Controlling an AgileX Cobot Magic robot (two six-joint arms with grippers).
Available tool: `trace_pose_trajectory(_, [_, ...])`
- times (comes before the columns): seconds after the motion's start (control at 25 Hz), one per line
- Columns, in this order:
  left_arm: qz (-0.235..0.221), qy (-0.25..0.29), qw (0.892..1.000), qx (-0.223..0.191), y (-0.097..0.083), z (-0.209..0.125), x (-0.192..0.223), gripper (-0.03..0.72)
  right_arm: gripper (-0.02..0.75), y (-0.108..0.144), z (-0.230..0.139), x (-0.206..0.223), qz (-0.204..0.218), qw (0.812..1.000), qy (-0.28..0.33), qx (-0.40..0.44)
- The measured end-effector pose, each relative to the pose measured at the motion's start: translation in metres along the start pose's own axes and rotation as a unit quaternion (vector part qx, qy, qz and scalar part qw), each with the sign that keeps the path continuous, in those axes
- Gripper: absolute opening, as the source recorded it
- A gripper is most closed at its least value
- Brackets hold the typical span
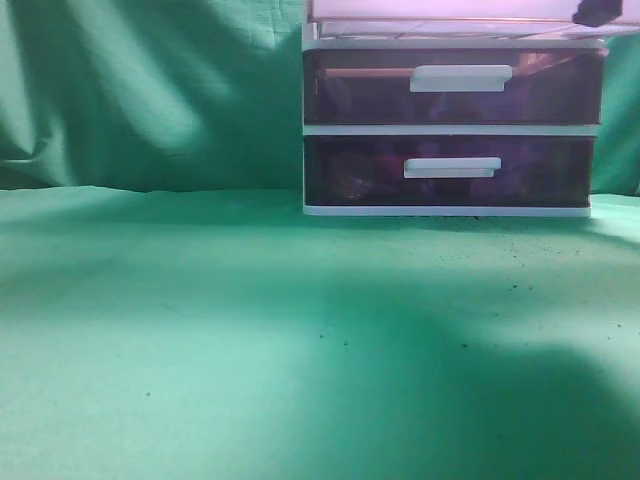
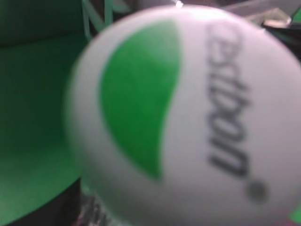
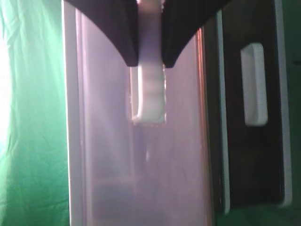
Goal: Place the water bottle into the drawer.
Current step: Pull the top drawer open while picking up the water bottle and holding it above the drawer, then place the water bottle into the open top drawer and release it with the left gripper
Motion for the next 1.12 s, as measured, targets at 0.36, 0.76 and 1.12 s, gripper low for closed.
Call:
trace_pose_trajectory(0.36, [-0.052,-0.128,0.990,-0.001,-0.022,0.055,-0.013,0.283,0.101,-0.002,0.019,-0.001,0.001,1.000,-0.017,0.027])
trace_pose_trajectory(0.76, [-0.089,-0.127,0.987,0.044,-0.082,0.123,0.054,0.283,0.101,-0.001,0.020,-0.001,0.002,0.999,-0.017,0.027])
trace_pose_trajectory(1.12, [-0.057,-0.052,0.992,0.099,-0.093,0.117,0.167,0.283,0.101,0.000,0.020,0.000,0.001,0.999,-0.016,0.030])
Point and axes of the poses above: a point on each arm's last joint axis where the gripper is mounted, x pointing out along that axis toward the gripper, y along the wrist's bending axis when the last joint is at zero, z = x × y, the point moved 6 cm from there along x, pointing out along that axis toward the gripper, and after that the axes turned 13 degrees about -x, right-handed, at the moved point
